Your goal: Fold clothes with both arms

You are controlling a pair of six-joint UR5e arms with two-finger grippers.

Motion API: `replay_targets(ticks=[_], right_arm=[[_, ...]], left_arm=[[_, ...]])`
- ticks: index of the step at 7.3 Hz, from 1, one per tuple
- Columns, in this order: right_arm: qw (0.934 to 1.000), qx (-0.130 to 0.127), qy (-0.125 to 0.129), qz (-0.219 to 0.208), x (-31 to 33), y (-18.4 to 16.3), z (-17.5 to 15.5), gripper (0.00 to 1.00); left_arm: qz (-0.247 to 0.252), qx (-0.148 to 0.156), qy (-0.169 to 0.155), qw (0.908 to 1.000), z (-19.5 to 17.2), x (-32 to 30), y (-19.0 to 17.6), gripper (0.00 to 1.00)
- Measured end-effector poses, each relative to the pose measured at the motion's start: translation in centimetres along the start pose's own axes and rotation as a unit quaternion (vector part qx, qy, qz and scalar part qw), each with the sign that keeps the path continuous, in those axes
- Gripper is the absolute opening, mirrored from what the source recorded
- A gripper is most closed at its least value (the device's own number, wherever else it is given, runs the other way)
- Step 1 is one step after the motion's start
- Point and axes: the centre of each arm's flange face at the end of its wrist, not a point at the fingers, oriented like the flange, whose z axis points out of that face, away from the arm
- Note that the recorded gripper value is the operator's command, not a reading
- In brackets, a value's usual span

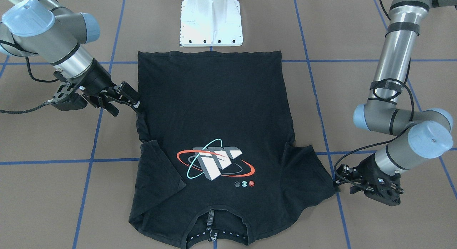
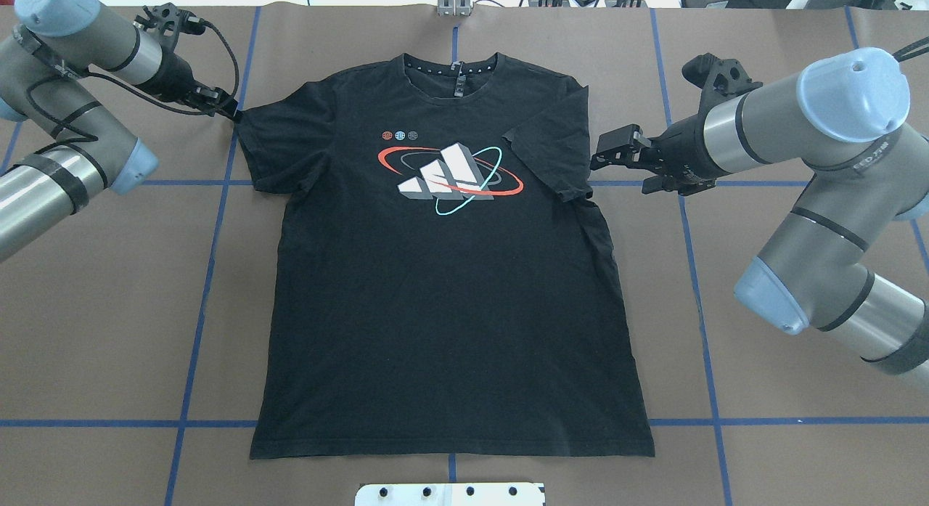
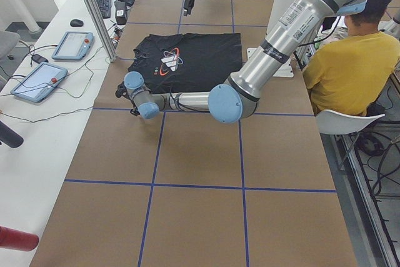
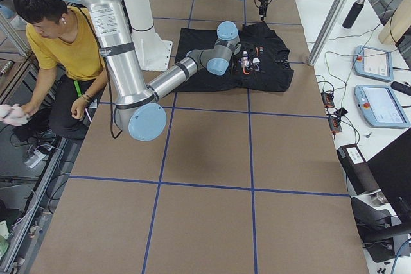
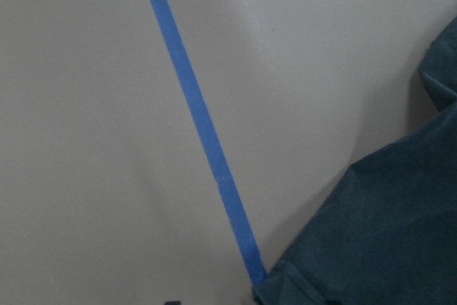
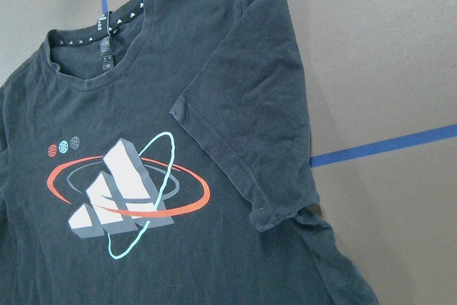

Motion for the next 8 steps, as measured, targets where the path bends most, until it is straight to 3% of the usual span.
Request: replay_targets(ticks=[3, 5, 6, 8], right_arm=[[1.0000, 0.001, 0.000, 0.000, -0.1, 0.0, 0.0, 1.00], [1.0000, 0.001, -0.001, -0.001, -0.2, 0.1, 0.1, 1.00], [1.0000, 0.002, -0.001, -0.002, -0.2, 0.2, 0.1, 1.00], [1.0000, 0.002, -0.002, -0.003, -0.5, 0.2, 0.1, 1.00]], left_arm=[[0.005, 0.007, -0.009, 0.9999, 0.7, 0.9, -0.4, 0.53], [0.007, 0.013, -0.015, 0.9998, 0.8, 1.3, -0.9, 0.27], [0.008, 0.014, -0.017, 0.9997, 0.9, 1.4, -1.0, 0.00], [0.005, 0.016, -0.017, 0.9997, 0.9, 1.7, -1.3, 0.00]])
